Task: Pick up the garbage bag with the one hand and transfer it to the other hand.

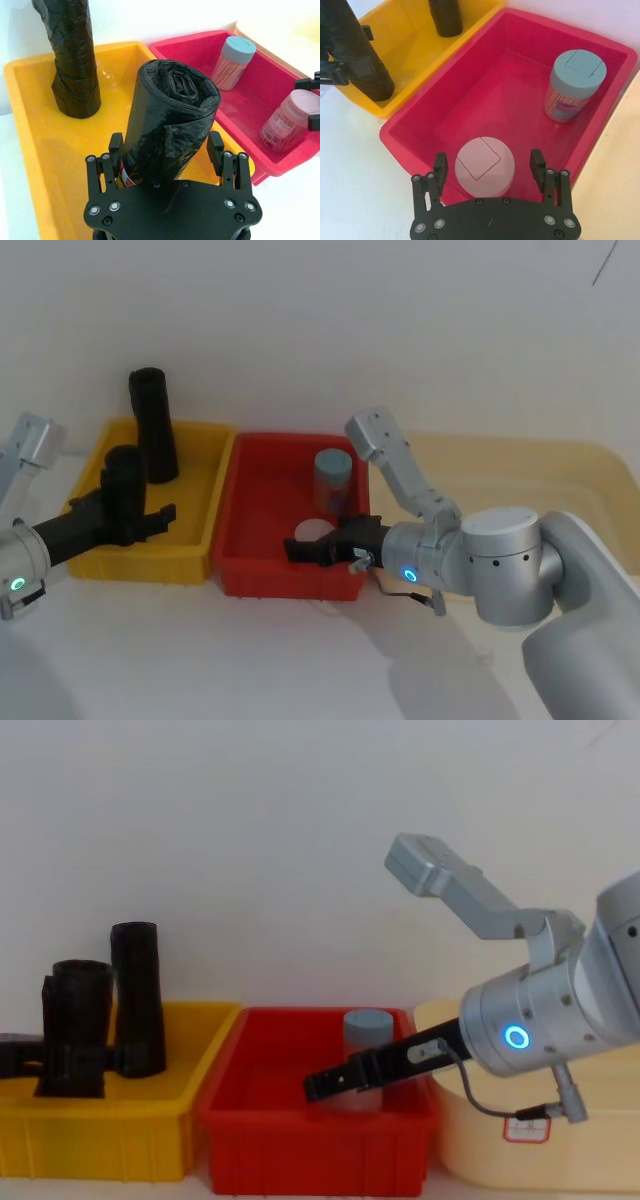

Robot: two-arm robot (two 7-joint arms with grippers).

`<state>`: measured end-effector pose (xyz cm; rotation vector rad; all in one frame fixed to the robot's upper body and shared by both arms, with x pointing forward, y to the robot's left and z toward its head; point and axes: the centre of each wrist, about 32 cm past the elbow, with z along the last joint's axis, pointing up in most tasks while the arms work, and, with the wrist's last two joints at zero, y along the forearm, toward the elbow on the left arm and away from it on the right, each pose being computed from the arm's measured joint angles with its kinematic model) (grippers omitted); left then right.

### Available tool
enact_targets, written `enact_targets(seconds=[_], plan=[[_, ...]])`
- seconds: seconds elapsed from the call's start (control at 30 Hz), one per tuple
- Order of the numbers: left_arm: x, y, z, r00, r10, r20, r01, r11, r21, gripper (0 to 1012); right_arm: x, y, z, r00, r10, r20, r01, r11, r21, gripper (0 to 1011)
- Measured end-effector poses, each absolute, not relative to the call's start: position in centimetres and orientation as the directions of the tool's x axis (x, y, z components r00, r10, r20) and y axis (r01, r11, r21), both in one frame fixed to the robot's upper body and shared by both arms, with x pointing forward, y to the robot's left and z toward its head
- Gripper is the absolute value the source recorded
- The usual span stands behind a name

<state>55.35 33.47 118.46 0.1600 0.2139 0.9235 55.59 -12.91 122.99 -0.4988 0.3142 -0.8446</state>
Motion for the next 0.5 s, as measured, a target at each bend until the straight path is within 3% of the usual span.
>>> enact_targets(seconds=[0.2, 0.5], plan=[[55.34, 33.47, 118.45, 0.584, 0.803, -0.114, -0.772, 0.594, 0.228, 1001, 55.64, -12.96, 122.85, 0.629, -0.774, -0.072, 0.629, 0.561, -0.539, 987], [55.34, 33.47, 118.45, 0.584, 0.803, -0.114, -0.772, 0.594, 0.228, 1001, 55.67, -13.00, 122.73, 0.629, -0.774, -0.075, 0.627, 0.562, -0.540, 762]])
